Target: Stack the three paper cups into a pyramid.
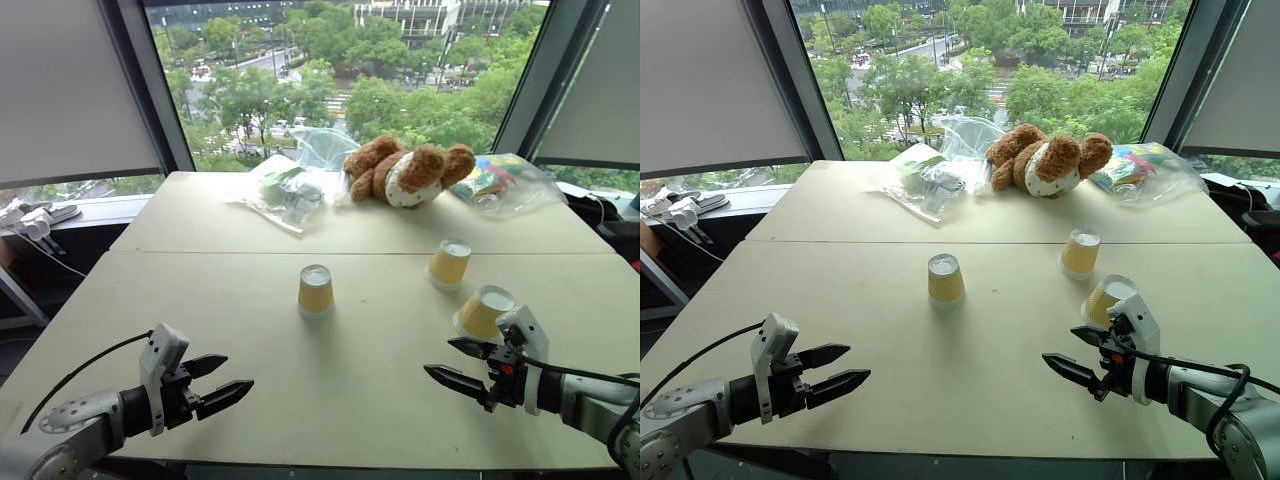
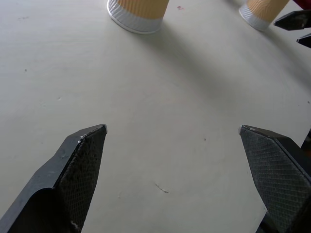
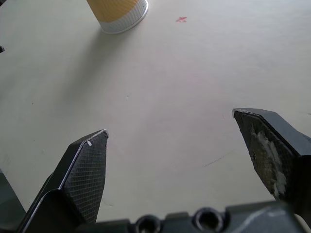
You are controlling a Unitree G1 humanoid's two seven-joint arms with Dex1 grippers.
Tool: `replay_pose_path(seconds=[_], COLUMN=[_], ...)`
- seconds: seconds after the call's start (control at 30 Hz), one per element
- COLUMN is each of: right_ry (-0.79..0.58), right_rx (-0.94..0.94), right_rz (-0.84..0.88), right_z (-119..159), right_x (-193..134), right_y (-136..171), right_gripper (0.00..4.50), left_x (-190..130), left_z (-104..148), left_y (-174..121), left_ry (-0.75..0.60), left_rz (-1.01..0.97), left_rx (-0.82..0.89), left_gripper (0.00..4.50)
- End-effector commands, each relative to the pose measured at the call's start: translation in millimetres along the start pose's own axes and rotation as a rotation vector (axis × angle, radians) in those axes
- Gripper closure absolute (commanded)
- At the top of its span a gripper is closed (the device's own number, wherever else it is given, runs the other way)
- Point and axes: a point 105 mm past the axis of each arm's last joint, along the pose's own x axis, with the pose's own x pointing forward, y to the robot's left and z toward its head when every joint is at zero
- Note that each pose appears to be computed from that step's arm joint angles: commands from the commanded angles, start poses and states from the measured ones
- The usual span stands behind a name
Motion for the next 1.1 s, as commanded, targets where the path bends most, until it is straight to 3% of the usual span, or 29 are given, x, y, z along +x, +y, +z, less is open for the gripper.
replay_pose_path(seconds=[0.03, 0.63, 0.77, 0.93, 1.1], right_ry=[-0.021, -0.041, -0.083, -0.086, -0.17], right_rx=[-0.023, -0.048, -0.021, -0.005, -0.046], right_rz=[0.018, -0.027, -0.161, -0.317, -0.485], right_z=[6, 10, 17, 14, 23], right_x=[0, -2, -35, -70, -80], right_y=[5, 0, -13, -27, -48], right_gripper=[0.0, 0.0, 0.0, 0.0, 0.0], left_x=[-2, 2, 3, 30, 53], left_z=[9, 17, 39, 60, 80], left_y=[-1, 6, 6, -2, -8], left_ry=[-0.029, 0.002, 0.0, 0.016, -0.049], left_rz=[-0.002, -0.017, -0.119, -0.263, -0.308], left_rx=[0.044, 0.089, 0.108, 0.143, 0.223], left_gripper=[0.02, 0.02, 0.02, 0.02, 0.02])
